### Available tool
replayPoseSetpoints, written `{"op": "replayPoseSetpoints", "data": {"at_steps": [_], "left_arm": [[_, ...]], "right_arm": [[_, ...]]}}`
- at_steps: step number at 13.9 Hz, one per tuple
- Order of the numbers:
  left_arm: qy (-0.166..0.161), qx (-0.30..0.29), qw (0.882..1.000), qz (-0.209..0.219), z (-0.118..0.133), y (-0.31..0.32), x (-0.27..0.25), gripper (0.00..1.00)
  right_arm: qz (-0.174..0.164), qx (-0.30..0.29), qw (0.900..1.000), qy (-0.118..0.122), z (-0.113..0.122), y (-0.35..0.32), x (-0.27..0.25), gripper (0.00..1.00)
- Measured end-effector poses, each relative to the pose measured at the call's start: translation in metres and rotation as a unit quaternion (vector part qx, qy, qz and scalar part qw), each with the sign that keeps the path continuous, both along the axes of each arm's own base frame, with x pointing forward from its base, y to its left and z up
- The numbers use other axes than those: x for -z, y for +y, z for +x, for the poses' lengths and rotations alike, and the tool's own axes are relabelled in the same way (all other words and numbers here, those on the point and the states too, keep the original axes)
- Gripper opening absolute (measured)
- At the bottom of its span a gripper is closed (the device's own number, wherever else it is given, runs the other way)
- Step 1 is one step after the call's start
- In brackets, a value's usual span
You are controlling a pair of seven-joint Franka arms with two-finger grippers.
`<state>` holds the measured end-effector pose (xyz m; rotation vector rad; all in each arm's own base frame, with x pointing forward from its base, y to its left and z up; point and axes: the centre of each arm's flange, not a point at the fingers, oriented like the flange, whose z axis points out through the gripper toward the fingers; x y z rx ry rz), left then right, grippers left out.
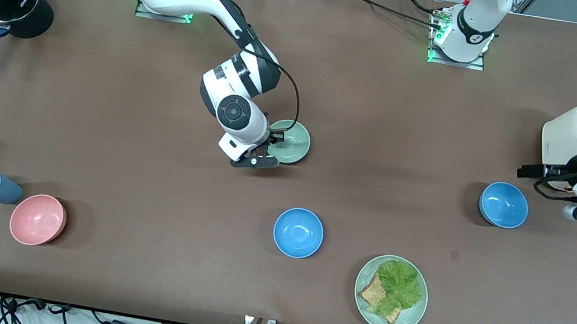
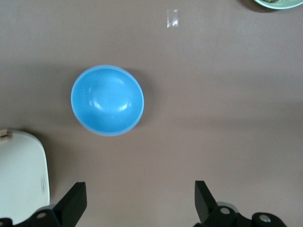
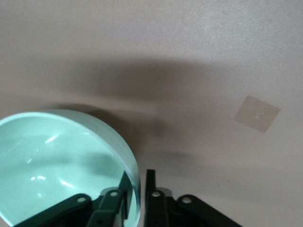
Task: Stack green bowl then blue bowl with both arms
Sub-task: 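Slide the green bowl to mid-table while the left gripper reaches the blue bowl, then grasp the blue bowl rim with the left gripper while the right withdraws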
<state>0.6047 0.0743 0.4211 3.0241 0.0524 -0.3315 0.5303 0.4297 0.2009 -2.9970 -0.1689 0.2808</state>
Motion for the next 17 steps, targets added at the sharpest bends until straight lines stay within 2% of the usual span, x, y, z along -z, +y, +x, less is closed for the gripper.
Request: {"op": "replayPoseSetpoints", "data": {"at_steps": [2, 4, 7, 8, 10, 14, 17], "left_arm": [[-0.011, 0.018, 1.000, -0.004, 0.009, 0.012, 0.027, 1.00], [-0.019, 0.044, 0.999, -0.006, 0.016, 0.030, 0.060, 1.00], [-0.027, 0.067, 0.997, 0.009, 0.015, 0.040, 0.108, 1.00], [-0.025, 0.066, 0.997, 0.010, 0.011, 0.042, 0.121, 1.00], [-0.015, 0.069, 0.997, 0.010, 0.002, 0.050, 0.144, 1.00], [-0.034, 0.095, 0.995, 0.005, -0.002, 0.092, 0.172, 1.00], [-0.027, 0.099, 0.995, -0.003, -0.005, 0.096, 0.199, 1.00]], "right_arm": [[0.000, 0.022, 1.000, -0.009, 0.012, -0.004, -0.024, 0.42], [-0.008, 0.043, 0.999, -0.023, 0.032, -0.025, -0.082, 0.63], [-0.012, 0.097, 0.993, -0.058, 0.070, -0.105, -0.188, 0.93], [-0.011, 0.114, 0.991, -0.069, 0.081, -0.140, -0.215, 1.00], [-0.014, 0.128, 0.989, -0.078, 0.098, -0.207, -0.248, 1.00], [-0.023, 0.148, 0.987, -0.066, 0.120, -0.301, -0.280, 1.00], [-0.026, 0.143, 0.988, -0.059, 0.125, -0.351, -0.299, 1.00]]}}
